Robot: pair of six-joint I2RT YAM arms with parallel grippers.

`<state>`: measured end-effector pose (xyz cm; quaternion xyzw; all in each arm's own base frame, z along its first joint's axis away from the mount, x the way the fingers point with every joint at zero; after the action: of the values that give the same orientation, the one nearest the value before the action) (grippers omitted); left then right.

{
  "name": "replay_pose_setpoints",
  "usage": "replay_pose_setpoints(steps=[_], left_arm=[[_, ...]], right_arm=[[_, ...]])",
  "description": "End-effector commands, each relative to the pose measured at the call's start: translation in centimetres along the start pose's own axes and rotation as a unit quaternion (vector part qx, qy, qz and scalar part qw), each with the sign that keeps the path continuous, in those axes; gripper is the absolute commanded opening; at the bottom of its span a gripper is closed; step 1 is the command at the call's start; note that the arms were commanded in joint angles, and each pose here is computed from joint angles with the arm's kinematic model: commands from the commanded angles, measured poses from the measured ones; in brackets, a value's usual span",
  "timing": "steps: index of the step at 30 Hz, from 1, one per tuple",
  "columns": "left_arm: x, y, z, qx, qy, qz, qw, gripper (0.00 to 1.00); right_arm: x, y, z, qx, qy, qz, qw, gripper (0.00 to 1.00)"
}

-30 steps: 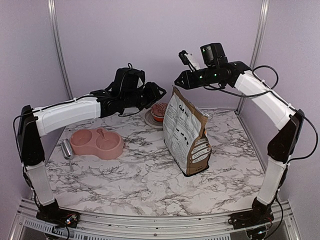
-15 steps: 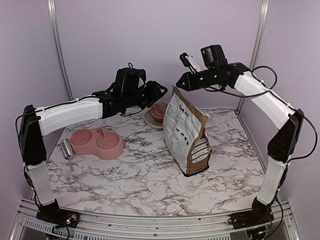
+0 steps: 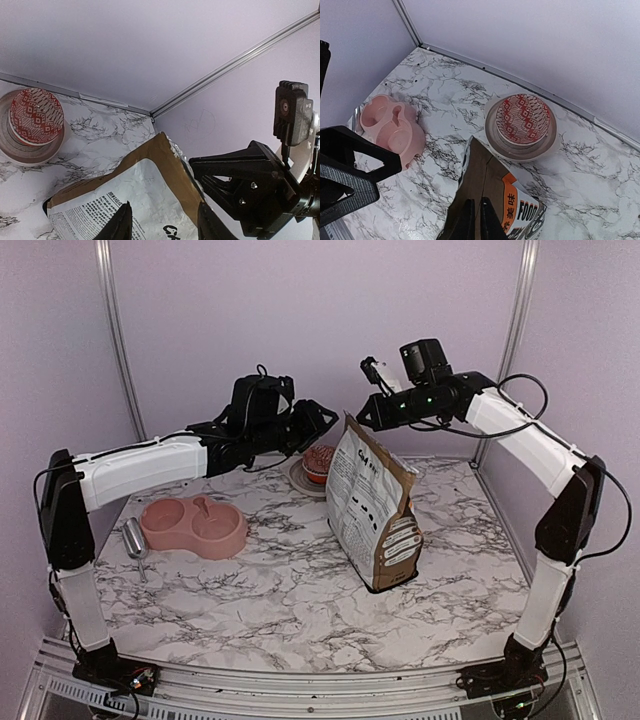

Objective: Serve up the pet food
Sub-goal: Adjust the seal on the pet food bag.

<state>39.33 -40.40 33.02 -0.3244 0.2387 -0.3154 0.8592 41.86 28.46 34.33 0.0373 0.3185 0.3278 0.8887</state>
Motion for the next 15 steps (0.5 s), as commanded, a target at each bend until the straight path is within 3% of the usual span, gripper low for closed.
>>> replay_pose_setpoints(steps=[1, 9, 15], left_arm=[[0.4, -2.0, 0.9, 0.002, -0.018, -0.035, 0.999, 0.45], [0.5, -1.9, 0.7, 0.005, -0.017, -0.032, 0.999, 0.45], [0.6, -1.7, 0.5, 0.005, -0.016, -0.031, 0.999, 0.45]], right_arm=[[-1.0, 0.9, 1.0, 0.001, -0.019, 0.03, 0.999, 0.09], [-2.9, 2.3, 3.1, -0.003, -0.059, 0.059, 0.997, 0.14], [-2.9, 2.6, 2.9, -0.002, -0.051, 0.069, 0.996, 0.15]])
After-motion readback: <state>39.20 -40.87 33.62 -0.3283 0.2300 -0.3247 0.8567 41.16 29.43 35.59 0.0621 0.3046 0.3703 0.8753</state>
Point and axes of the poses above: each gripper's point midway between its finger pads, its own x axis out along the fingers, its own y axis along the line the jaws close on, z = x × y, the point moved 3 cm from there along -x, back along the fingers, and after that the axes turned 6 degrees about x, right-handed, at the moved point
